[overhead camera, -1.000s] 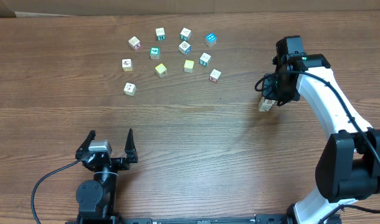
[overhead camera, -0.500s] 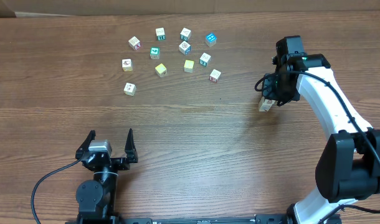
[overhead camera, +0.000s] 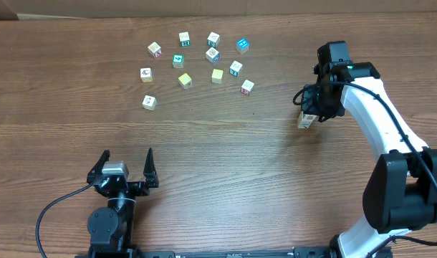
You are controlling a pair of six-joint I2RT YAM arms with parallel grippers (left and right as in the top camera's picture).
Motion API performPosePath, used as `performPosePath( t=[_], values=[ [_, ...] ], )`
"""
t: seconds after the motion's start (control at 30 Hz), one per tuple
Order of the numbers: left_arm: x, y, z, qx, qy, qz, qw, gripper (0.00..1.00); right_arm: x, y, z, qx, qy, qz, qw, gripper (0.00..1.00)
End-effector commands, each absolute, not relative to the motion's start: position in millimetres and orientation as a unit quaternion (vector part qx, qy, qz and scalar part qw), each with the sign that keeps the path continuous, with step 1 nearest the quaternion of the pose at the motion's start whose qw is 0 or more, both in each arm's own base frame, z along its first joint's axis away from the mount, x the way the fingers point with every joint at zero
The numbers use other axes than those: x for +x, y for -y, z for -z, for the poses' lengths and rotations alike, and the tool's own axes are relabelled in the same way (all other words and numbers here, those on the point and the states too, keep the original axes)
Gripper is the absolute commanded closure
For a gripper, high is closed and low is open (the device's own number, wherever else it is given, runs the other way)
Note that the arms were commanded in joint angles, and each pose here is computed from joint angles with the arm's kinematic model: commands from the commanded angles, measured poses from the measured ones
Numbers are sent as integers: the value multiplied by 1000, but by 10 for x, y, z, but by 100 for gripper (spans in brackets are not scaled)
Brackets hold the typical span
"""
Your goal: Form a tower
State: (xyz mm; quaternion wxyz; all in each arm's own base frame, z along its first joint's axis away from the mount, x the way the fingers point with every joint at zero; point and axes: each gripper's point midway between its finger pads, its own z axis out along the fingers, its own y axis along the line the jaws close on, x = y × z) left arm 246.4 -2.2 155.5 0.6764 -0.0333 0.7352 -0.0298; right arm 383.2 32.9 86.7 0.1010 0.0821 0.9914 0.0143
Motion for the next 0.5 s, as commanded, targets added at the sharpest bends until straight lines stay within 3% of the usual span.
performPosePath(
  t=[0.0,0.47],
  values=[
    [2462,34,-1561,-21,-733,22,679,0,3830,-341,-889,81,-991,-16,105,67],
    [2462,34,-1562,-21,-733,22,679,0,3830,-340,-889,81,-991,-16,105,70]
  ],
)
